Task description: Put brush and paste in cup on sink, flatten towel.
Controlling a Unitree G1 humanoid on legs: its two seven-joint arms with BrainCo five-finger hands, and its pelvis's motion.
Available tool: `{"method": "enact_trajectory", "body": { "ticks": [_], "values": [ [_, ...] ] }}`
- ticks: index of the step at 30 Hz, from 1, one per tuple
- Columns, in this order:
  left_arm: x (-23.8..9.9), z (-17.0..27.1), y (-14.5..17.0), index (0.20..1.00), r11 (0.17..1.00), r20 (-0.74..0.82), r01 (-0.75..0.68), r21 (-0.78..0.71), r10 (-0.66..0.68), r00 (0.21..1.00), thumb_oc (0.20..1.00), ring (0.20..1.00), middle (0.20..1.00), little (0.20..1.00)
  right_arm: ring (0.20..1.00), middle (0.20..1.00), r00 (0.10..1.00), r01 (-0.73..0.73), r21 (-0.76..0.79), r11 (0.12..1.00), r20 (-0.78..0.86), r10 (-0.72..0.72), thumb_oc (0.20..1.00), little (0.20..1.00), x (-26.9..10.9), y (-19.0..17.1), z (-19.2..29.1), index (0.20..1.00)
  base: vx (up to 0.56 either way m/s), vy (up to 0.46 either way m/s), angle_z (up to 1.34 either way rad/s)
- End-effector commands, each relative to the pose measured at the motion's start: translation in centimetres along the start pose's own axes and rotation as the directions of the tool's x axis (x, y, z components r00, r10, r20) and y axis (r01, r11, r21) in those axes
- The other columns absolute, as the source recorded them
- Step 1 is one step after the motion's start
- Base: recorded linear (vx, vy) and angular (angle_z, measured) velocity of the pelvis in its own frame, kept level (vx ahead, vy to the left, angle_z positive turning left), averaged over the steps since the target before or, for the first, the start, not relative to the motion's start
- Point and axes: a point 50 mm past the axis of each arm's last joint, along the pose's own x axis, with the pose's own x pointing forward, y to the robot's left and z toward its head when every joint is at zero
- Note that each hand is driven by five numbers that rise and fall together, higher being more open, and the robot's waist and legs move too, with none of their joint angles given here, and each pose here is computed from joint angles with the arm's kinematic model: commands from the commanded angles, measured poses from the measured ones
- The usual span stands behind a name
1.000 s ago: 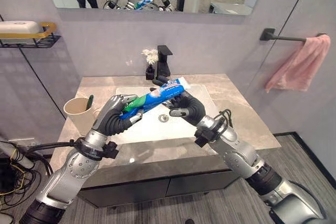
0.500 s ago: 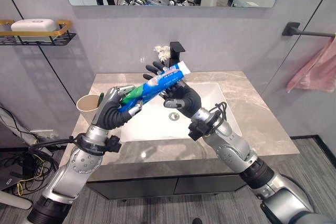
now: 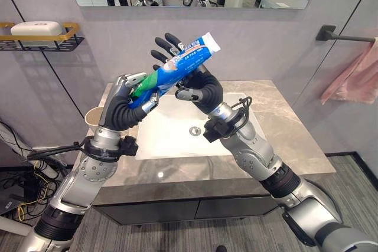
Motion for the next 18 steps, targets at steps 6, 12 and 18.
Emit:
{"method": "enact_trajectory", "body": {
  "ticks": [6,12,18],
  "values": [
    [0.8,1.6,1.3,0.200,1.000,0.103,-0.008,0.010,0.007,0.995,0.200,0.200,0.200,0.200,1.000,1.000,0.981,-0.006,0.037,0.999,0.192,-0.001,1.000,1.000,1.9,0.7,2.7,1.000,0.00,0.000,0.00],
    [0.1,1.1,0.5,0.200,0.999,0.056,0.010,-0.043,-0.007,0.998,0.200,0.200,0.200,0.200,1.000,1.000,0.975,0.033,0.118,0.993,0.215,-0.058,1.000,1.000,1.8,0.6,2.3,1.000,0.00,0.000,0.00],
    [-0.1,0.9,0.0,0.200,0.998,0.034,0.013,-0.065,-0.011,0.999,0.200,0.200,0.200,0.200,1.000,1.000,0.972,0.035,0.140,0.989,0.224,-0.066,1.000,1.000,1.8,0.8,2.2,1.000,0.00,0.000,0.00]
  ]
}}
